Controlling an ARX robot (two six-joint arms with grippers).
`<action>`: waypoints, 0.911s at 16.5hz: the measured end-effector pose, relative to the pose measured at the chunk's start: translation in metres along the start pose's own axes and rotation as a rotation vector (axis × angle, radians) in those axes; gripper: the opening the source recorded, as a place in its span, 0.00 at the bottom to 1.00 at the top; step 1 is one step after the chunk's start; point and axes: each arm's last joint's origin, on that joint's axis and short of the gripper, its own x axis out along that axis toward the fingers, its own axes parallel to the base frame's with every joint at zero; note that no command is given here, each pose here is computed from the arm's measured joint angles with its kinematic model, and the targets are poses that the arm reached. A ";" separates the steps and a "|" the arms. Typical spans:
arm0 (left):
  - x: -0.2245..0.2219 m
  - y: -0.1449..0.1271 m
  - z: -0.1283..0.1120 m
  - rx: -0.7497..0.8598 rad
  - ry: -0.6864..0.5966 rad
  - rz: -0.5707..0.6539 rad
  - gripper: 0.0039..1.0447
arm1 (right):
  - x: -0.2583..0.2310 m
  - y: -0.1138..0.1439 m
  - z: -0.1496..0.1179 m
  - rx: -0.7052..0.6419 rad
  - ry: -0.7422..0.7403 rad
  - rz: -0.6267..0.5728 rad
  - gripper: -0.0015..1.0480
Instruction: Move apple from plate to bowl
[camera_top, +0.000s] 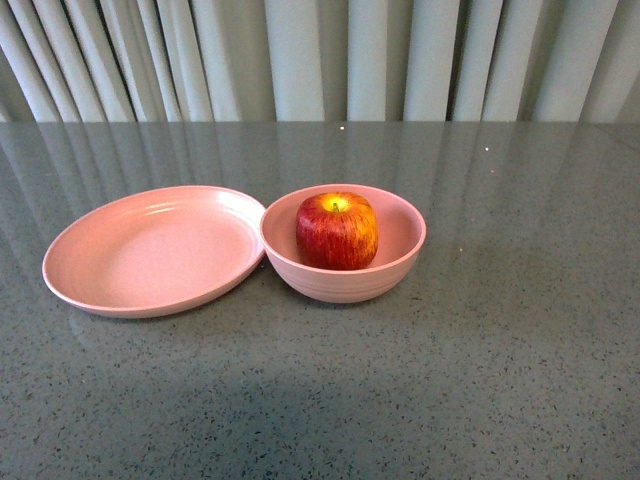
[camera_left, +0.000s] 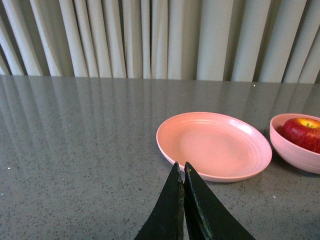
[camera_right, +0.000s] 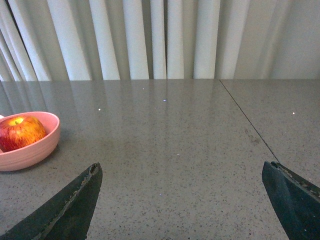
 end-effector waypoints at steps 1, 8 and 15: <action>0.000 0.000 0.000 0.001 0.000 0.000 0.12 | 0.000 0.000 0.000 0.000 0.000 0.000 0.94; 0.000 0.000 0.000 0.001 0.000 0.000 0.88 | 0.000 0.000 0.000 0.000 0.000 0.000 0.94; 0.000 0.000 0.000 0.002 0.000 0.000 0.94 | 0.000 0.000 0.000 0.000 0.000 0.000 0.94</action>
